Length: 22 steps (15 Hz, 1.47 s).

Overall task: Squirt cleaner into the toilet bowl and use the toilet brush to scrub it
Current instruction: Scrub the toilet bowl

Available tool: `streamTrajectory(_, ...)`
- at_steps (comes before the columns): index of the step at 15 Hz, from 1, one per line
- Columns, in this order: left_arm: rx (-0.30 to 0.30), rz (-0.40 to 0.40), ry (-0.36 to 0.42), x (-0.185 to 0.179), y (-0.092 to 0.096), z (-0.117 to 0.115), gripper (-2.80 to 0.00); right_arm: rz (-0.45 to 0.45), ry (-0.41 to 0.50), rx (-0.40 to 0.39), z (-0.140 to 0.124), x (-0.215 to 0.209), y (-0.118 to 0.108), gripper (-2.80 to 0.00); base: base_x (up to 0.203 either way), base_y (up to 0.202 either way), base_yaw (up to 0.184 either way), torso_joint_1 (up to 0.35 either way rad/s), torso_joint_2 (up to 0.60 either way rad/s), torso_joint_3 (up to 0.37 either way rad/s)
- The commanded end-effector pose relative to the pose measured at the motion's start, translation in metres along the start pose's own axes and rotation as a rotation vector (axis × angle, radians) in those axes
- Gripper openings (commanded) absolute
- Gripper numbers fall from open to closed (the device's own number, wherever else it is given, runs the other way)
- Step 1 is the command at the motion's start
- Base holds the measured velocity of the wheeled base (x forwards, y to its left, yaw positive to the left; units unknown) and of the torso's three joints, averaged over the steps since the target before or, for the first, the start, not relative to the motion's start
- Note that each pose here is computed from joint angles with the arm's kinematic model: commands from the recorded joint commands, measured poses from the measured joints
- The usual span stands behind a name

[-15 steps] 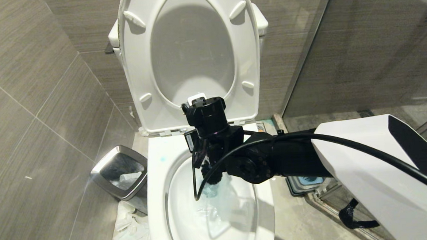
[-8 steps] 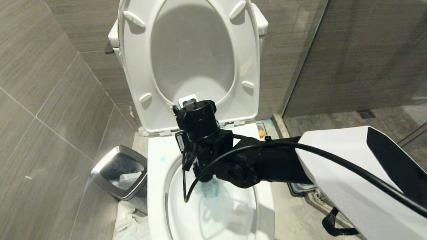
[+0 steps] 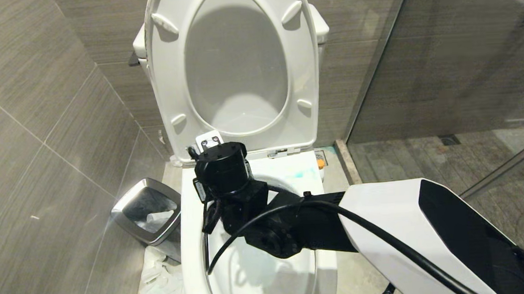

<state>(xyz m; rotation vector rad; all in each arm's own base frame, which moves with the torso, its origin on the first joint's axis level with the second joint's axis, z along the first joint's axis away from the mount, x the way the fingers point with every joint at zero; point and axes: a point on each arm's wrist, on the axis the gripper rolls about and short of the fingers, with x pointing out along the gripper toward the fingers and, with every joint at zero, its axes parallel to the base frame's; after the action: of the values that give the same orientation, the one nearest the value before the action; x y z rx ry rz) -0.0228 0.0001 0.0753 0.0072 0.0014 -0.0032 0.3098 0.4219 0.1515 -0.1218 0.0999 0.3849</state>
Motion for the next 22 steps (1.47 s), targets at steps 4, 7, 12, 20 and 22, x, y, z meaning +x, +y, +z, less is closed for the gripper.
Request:
streamTrajectory(4, 0.000, -0.001, 0.000, 0.000, 0.000, 0.000, -2.80, 0.025, 0.047, -0.023, -0.004, -0.024, 0.007, -2.80, 0.000, 0.000, 0.000, 0.000, 0.00, 0.000)
streamTrajectory(7, 0.000, -0.001, 0.000, 0.000, 0.000, 0.000, -2.80, 0.062, 0.070, -0.030, -0.011, -0.048, 0.013, -2.80, 0.000, 0.000, 0.000, 0.000, 0.00, 0.000)
streamTrajectory(12, -0.001, -0.001, 0.000, 0.000, 0.000, 0.000, -2.80, 0.128, 0.077, -0.052, -0.027, -0.087, 0.024, -2.80, 0.000, 0.000, 0.000, 0.000, 0.00, 0.000)
streamTrajectory(20, 0.000, -0.001, 0.000, 0.000, 0.000, 0.000, -2.80, 0.155, 0.124, -0.059, -0.025, -0.144, 0.005, -2.80, 0.000, 0.000, 0.000, 0.000, 0.00, 0.000)
streamTrajectory(22, 0.000, -0.001, 0.001, 0.000, 0.000, 0.000, -2.80, 0.158, 0.140, -0.065, -0.026, -0.157, -0.006, -2.80, 0.000, 0.000, 0.000, 0.000, 0.00, 0.000)
